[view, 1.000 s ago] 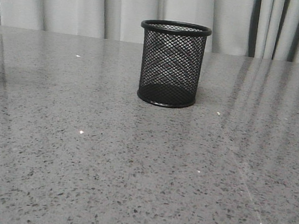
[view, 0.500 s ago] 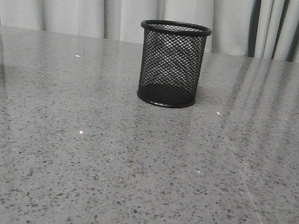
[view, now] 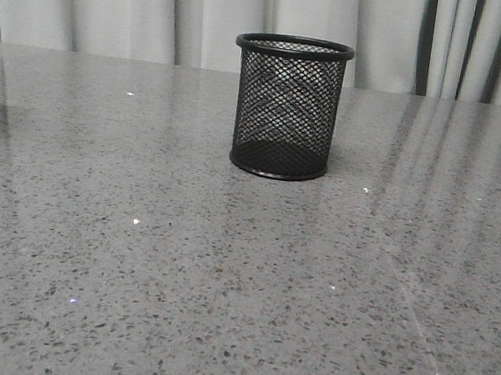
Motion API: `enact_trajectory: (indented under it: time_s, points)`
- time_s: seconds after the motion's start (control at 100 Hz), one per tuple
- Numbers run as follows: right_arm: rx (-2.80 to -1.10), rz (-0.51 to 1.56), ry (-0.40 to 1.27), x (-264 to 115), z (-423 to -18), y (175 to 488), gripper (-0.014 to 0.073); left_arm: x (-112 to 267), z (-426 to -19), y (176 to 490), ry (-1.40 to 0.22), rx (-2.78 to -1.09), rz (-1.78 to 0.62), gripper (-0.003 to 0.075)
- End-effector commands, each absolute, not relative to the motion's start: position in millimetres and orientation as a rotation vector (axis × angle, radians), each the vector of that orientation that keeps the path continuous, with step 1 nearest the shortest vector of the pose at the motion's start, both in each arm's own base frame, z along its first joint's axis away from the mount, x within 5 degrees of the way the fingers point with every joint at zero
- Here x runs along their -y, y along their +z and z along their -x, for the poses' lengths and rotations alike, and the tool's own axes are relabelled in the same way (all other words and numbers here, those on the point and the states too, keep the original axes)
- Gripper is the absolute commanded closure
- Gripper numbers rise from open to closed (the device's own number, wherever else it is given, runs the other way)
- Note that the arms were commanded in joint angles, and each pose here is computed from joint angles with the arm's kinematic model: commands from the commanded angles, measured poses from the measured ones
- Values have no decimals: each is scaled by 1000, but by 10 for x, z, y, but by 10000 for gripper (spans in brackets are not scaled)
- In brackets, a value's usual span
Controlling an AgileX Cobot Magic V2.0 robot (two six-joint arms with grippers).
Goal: Put scissors into bucket
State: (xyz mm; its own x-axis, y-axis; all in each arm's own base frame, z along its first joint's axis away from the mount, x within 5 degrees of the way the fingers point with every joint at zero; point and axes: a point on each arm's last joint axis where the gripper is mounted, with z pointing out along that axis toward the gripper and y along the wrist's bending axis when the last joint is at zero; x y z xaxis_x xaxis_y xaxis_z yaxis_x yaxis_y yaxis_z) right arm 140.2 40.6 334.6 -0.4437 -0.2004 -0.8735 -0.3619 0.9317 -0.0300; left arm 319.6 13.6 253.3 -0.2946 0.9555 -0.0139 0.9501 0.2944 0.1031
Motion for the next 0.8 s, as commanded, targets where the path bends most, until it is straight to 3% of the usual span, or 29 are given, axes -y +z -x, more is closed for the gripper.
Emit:
enact_trajectory:
  time_s: [0.0,0.2,0.55,0.71,0.79]
  points:
    - [-1935,379,177,-400,-1440,3528,221,-129,-3220,2646,162,-2402,-1807,365]
    - [-1922,374,175,-398,-1446,3539,221,-97,-3255,2596,114,-2400,-1778,388]
    - [-1922,374,175,-398,-1446,3539,221,-92,-3298,2481,69,-2425,-1789,575]
    - [-1916,371,174,-397,-1448,3545,221,-91,-3298,2481,67,-2425,-1788,735]
    - [-1909,369,173,-396,-1451,3551,221,-86,-3296,2488,63,-2423,-1782,739]
